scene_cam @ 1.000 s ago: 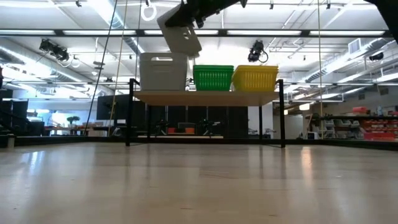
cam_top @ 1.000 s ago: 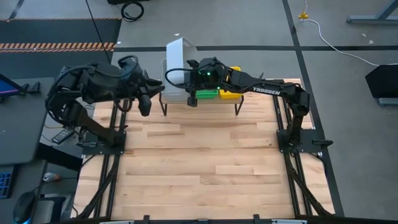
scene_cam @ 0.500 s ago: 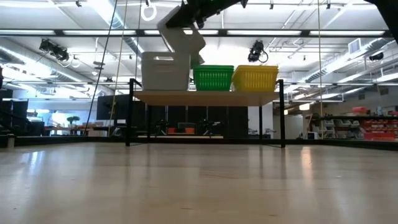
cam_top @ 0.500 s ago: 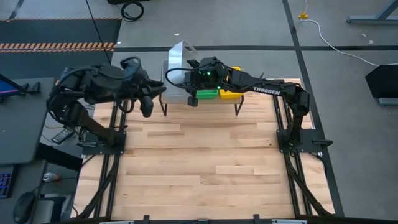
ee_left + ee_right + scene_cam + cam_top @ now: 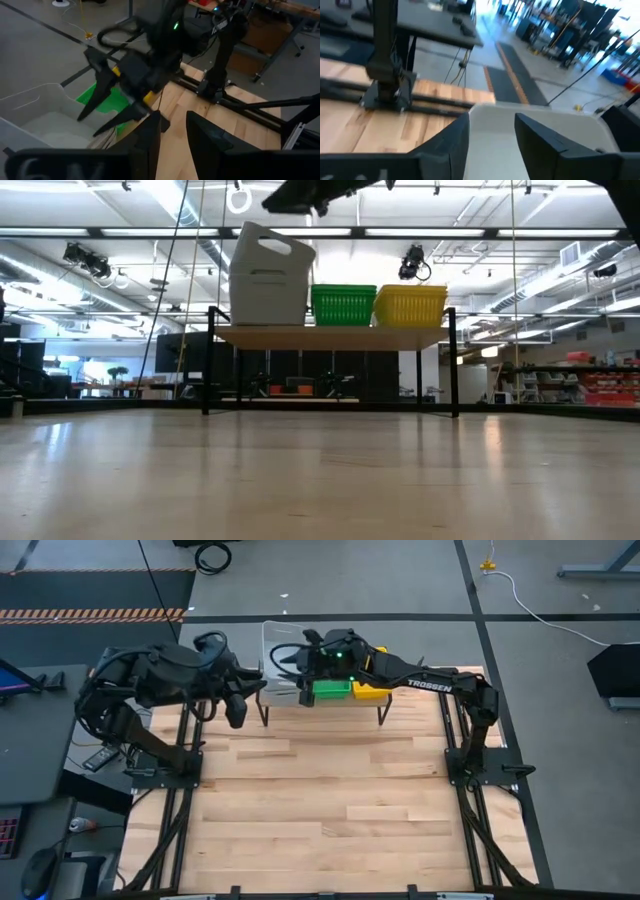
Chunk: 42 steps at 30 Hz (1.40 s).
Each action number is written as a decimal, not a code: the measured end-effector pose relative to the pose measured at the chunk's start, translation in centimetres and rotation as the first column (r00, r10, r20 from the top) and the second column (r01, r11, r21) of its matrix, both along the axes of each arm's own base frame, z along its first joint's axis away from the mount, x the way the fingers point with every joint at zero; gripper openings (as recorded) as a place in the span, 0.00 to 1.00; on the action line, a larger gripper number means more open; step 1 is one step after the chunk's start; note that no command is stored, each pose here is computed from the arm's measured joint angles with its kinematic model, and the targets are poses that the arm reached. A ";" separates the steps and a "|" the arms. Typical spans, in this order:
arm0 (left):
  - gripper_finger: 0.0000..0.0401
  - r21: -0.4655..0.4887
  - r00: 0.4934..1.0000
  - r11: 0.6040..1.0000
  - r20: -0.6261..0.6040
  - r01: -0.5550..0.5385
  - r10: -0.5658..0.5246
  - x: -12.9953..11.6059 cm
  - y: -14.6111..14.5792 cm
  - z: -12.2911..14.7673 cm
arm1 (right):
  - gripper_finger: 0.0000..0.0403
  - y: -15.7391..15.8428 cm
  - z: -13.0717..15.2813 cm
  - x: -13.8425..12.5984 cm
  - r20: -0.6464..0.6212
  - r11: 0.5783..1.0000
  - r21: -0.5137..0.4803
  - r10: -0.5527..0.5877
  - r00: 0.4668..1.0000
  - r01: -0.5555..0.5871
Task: Stack baskets on shelf by color
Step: Stack the gray bin on top of the gray bin on the shelf
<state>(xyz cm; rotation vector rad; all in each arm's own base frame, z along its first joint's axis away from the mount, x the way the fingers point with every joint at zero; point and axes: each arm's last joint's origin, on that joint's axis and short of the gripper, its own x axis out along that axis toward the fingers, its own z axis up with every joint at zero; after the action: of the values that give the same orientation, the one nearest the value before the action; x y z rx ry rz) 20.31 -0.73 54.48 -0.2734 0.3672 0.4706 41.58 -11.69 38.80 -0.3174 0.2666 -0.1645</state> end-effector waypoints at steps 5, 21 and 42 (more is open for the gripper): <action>0.24 0.008 0.997 1.000 -0.078 -0.003 0.004 -0.4 0.1 -0.6 | 0.43 0.6 2.2 -1.0 0.093 1.000 -0.026 0.008 0.996 -0.006; 0.42 0.002 0.910 1.000 -0.415 0.000 0.001 1.9 5.5 -3.9 | 0.43 3.7 1.6 -7.1 -0.337 0.841 0.503 -0.022 0.941 0.200; 0.53 0.027 0.703 0.972 -0.695 0.232 -0.149 8.7 11.5 -9.4 | 0.43 14.2 0.5 -15.0 -0.806 0.744 0.528 0.288 0.517 0.409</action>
<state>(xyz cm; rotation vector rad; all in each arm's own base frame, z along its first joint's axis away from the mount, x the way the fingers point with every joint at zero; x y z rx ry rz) 29.05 10.80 45.07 0.0721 1.0970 0.3701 26.61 2.53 39.32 0.4059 1.3434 0.0478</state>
